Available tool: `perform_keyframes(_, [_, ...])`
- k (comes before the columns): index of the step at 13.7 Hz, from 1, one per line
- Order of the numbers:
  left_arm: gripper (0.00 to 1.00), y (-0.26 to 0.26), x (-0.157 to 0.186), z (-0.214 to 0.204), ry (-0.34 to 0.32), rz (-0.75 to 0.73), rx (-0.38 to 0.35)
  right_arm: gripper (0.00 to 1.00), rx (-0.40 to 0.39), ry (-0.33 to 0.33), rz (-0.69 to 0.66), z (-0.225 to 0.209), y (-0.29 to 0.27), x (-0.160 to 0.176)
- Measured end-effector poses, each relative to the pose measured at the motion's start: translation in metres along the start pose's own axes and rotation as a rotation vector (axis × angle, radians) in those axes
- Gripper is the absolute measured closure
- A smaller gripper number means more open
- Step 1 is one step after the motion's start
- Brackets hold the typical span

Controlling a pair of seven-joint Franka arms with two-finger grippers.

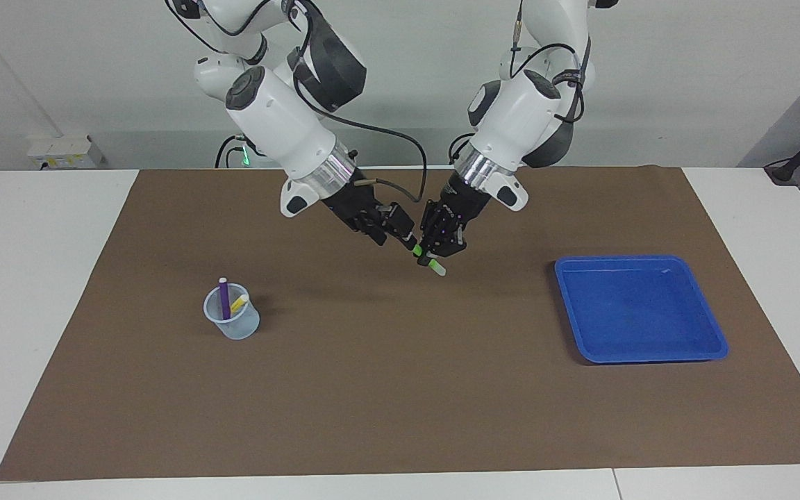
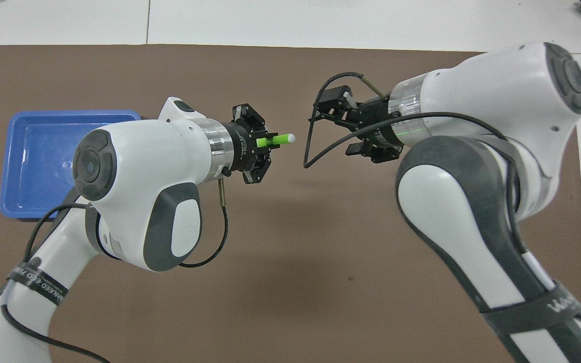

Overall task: Right arm passes pens to left for tray arrangement
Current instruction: 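Open the right gripper and withdraw while the left gripper carries the pen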

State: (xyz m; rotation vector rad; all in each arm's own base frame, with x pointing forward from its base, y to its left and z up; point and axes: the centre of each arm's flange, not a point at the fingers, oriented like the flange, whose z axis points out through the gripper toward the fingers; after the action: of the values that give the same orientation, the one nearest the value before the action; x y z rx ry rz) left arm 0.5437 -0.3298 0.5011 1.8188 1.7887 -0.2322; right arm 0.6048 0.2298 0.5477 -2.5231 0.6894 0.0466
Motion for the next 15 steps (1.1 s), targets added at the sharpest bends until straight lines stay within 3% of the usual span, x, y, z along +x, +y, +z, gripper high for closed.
perform_keyframes(3, [0.82,0.015,0.03,-0.012,0.029,0.133,0.069,0.0,-0.127,0.036,-0.114,-0.045,0.037,0.019])
perform_keyframes(6, [0.82,0.027,0.073,-0.031,0.042,0.302,0.17,0.0,-0.204,0.052,-0.216,-0.07,0.072,0.046])
perform_keyframes(9, [0.82,0.037,0.115,-0.053,0.059,0.436,0.23,0.0,-0.237,0.053,-0.246,-0.103,0.113,0.071])
perform_keyframes(12, [0.82,0.043,0.152,-0.07,0.102,0.605,0.285,0.0,-0.257,0.037,-0.275,-0.129,0.134,0.072])
perform_keyframes(15, [0.82,0.049,0.193,-0.088,0.133,0.834,0.354,0.0,-0.308,0.037,-0.304,-0.127,0.134,0.069])
